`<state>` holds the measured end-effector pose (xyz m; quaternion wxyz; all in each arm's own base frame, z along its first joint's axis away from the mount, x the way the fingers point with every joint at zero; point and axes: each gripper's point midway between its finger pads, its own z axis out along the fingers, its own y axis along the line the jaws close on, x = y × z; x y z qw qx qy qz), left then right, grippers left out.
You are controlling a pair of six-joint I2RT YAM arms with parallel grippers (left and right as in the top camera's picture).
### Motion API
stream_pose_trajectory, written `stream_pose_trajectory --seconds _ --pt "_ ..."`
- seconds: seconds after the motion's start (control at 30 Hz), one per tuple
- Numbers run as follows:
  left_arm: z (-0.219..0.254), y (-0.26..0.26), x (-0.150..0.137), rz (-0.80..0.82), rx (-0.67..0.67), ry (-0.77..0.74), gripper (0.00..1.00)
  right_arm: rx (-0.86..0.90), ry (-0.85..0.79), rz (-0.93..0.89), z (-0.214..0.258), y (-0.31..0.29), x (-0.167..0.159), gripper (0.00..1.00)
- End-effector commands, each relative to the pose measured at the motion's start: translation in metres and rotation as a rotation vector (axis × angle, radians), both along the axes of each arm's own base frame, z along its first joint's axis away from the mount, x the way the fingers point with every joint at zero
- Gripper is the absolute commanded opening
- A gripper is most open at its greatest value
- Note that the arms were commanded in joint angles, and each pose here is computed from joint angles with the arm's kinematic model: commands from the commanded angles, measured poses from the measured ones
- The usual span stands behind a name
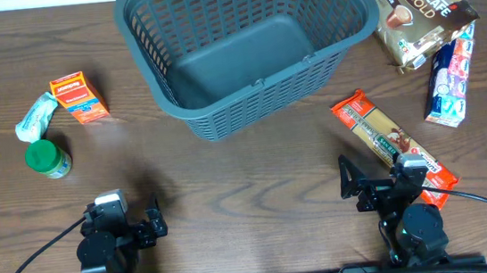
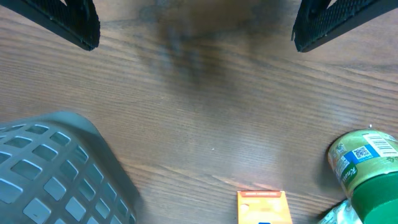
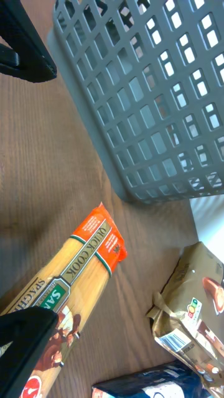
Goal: Pack container
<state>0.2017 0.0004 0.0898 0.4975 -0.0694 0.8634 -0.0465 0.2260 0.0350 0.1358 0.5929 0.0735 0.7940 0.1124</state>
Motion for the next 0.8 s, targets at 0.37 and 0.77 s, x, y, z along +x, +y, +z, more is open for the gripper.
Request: stream_pose_trajectory --seconds 0.37,0.77 --pt "-0.002 0.0 0.0 -0.006 0.008 -0.001 0.99 0.009 -0.001 -0.015 -0.001 -0.003 0.0 0.99" --pt "-0.002 0.0 0.0 -0.006 0.008 -0.001 0.99 0.114 0.029 0.249 -0.002 0.045 -0.011 0.99"
